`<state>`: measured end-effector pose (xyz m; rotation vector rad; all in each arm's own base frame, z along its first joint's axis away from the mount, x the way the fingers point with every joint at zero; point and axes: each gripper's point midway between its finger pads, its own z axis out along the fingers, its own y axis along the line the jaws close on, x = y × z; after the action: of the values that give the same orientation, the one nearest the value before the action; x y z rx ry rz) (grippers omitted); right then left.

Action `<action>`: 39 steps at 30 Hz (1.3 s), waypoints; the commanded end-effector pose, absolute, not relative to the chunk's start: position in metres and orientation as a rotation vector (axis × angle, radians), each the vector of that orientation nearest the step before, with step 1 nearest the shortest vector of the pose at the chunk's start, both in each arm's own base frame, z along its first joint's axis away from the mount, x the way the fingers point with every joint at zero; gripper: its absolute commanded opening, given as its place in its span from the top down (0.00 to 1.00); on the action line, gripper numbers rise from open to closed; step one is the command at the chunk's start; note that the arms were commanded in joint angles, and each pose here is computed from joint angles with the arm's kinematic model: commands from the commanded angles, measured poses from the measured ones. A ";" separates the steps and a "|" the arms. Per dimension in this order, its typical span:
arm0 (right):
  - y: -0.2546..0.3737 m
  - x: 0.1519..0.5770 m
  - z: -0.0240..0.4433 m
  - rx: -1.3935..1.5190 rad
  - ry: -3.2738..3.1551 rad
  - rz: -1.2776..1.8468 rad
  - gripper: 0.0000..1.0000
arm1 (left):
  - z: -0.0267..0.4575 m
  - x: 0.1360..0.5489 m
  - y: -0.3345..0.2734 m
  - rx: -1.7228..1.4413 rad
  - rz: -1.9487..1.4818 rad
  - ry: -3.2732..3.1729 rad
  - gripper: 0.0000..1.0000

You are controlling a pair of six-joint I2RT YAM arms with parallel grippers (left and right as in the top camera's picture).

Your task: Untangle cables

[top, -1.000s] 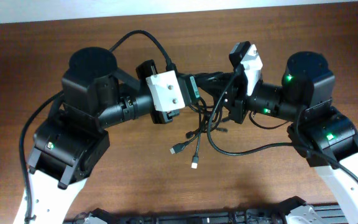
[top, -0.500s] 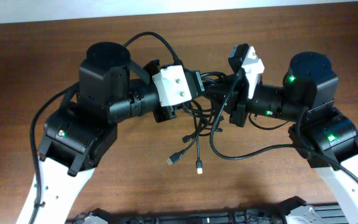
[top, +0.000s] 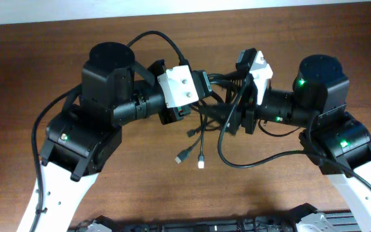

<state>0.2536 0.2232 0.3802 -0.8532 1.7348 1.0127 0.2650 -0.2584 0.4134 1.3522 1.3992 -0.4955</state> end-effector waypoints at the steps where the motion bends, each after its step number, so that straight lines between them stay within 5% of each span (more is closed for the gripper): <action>1: 0.213 0.263 0.376 -0.794 1.779 0.914 0.01 | 0.425 0.268 -0.258 1.334 -0.469 1.361 1.00; 12: 0.162 0.313 0.355 -0.399 1.961 0.577 0.01 | 0.439 0.270 -0.262 1.145 -0.654 1.478 1.00; 20: 0.120 0.336 0.345 -0.180 2.007 0.325 0.01 | 0.462 0.228 -0.279 1.208 -0.981 1.362 1.00; 39: 0.092 0.330 0.313 -0.107 2.138 0.144 0.01 | 0.532 0.222 -0.222 1.028 -0.820 1.200 1.00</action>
<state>0.3247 0.1161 0.3274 -0.1885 2.0952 0.2829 0.2595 -0.2508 0.4760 1.0551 1.3796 -0.8748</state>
